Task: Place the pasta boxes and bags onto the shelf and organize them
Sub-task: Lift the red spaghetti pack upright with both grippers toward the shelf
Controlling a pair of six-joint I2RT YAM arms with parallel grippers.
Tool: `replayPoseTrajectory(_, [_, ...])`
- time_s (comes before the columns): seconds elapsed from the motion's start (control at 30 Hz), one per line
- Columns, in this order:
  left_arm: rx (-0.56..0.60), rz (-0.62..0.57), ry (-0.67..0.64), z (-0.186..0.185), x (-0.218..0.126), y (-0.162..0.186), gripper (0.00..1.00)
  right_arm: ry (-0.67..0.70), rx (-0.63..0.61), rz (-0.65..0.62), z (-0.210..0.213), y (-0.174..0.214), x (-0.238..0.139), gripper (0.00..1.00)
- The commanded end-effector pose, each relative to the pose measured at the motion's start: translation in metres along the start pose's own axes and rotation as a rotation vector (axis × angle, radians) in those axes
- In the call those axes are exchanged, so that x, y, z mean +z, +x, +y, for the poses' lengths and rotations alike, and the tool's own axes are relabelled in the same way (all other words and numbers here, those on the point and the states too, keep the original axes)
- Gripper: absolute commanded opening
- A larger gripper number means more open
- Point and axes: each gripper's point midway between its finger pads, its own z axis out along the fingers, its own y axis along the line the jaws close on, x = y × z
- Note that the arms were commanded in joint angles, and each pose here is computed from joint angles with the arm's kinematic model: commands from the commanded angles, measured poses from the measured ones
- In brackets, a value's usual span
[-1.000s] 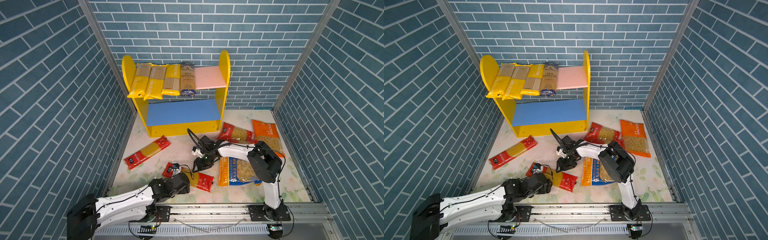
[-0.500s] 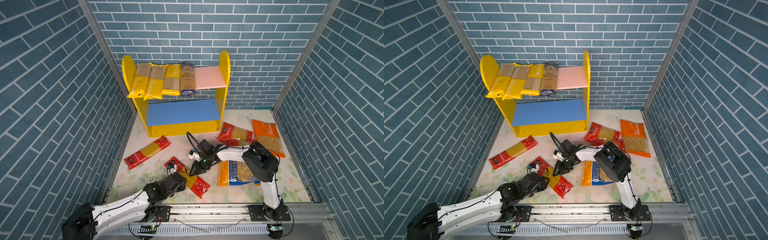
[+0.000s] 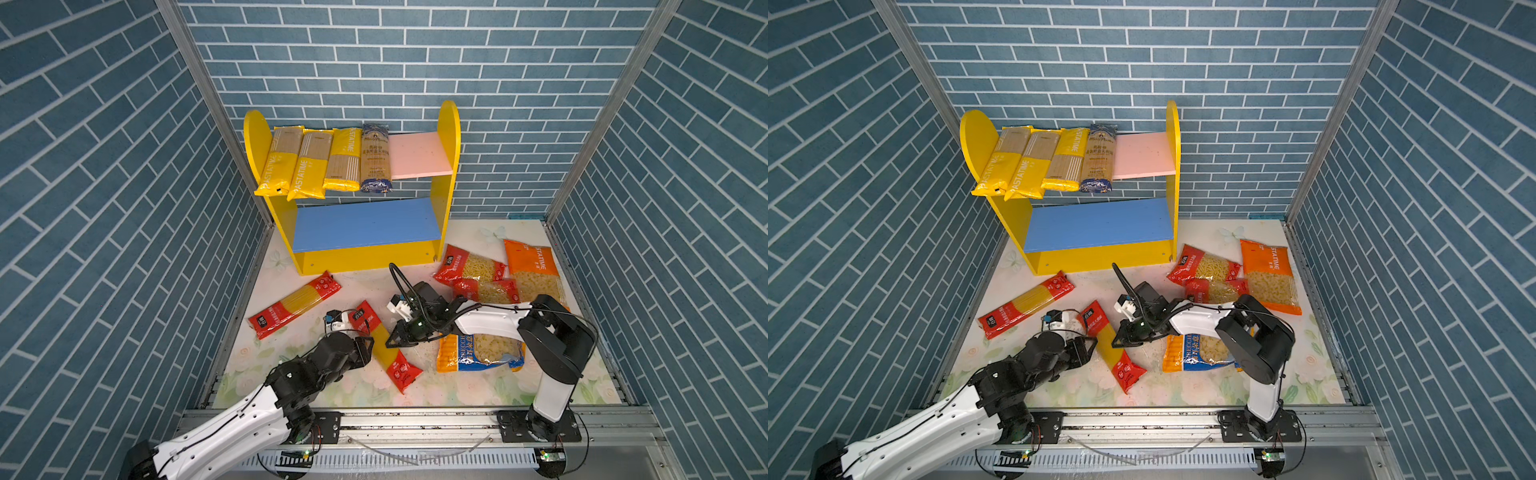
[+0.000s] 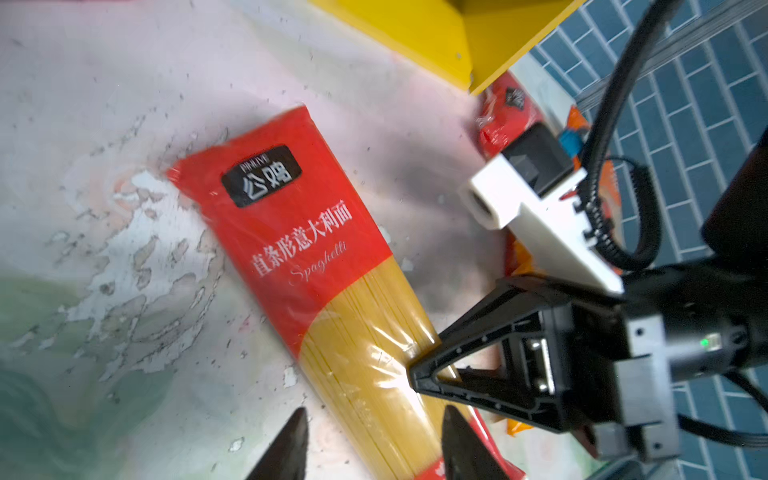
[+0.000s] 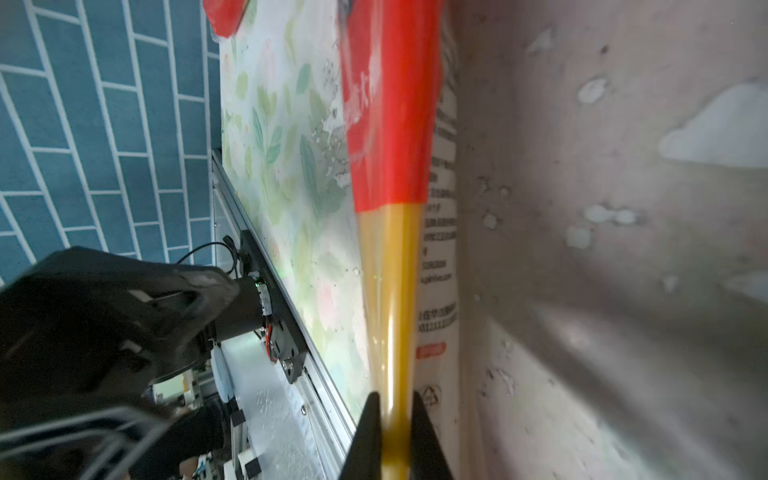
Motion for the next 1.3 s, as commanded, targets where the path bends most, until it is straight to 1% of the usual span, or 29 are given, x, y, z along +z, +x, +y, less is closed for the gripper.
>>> replayPoseTrajectory(0.0, [0.068,-0.003,0.027,-0.013,-0.015,-0.017,0.62,-0.028,-0.138,-0.226,0.039,-0.036,-0.044,0.00])
replayPoseTrajectory(0.17, [0.111,-0.071,0.143,-0.054,-0.034,-0.056,0.75,-0.004,-0.189,-0.372,0.057,-0.045,-0.088,0.00])
replayPoseTrajectory(0.27, [0.111,-0.106,0.223,-0.076,-0.040,-0.073,0.81,-0.007,-0.219,-0.441,0.072,-0.049,-0.114,0.00])
replayPoseTrajectory(0.3, [0.099,-0.118,0.256,-0.083,-0.040,-0.079,0.84,-0.011,-0.235,-0.462,0.080,-0.051,-0.123,0.00])
replayPoseTrajectory(0.4, [0.073,-0.179,0.417,-0.113,-0.052,-0.099,0.89,-0.023,-0.302,-0.515,0.107,-0.055,-0.153,0.00])
replayPoseTrajectory(0.43, [0.067,-0.183,0.452,-0.122,-0.049,-0.103,0.92,-0.028,-0.324,-0.533,0.116,-0.055,-0.164,0.00])
replayPoseTrajectory(0.57, [0.082,-0.201,0.611,-0.162,-0.058,-0.119,0.94,-0.085,-0.401,-0.608,0.151,-0.056,-0.199,0.00])
replayPoseTrajectory(0.67, [0.086,-0.197,0.698,-0.185,-0.055,-0.127,0.96,-0.127,-0.455,-0.648,0.176,-0.058,-0.220,0.00])
replayPoseTrajectory(0.77, [0.095,-0.202,0.729,-0.194,-0.050,-0.133,0.96,-0.149,-0.494,-0.704,0.194,-0.064,-0.238,0.00])
replayPoseTrajectory(0.83, [0.095,-0.227,0.756,-0.202,-0.058,-0.148,0.96,-0.161,-0.521,-0.733,0.205,-0.068,-0.247,0.00])
replayPoseTrajectory(1.0, [0.069,-0.254,0.751,-0.194,-0.063,-0.167,0.96,-0.184,-0.566,-0.801,0.226,-0.077,-0.269,0.00])
replayPoseTrajectory(1.17, [0.087,-0.249,0.766,-0.196,-0.054,-0.172,0.96,-0.238,-0.594,-0.810,0.244,-0.075,-0.282,0.00])
replayPoseTrajectory(1.27, [0.097,-0.266,0.809,-0.204,-0.055,-0.181,0.95,-0.268,-0.591,-0.811,0.251,-0.072,-0.287,0.00])
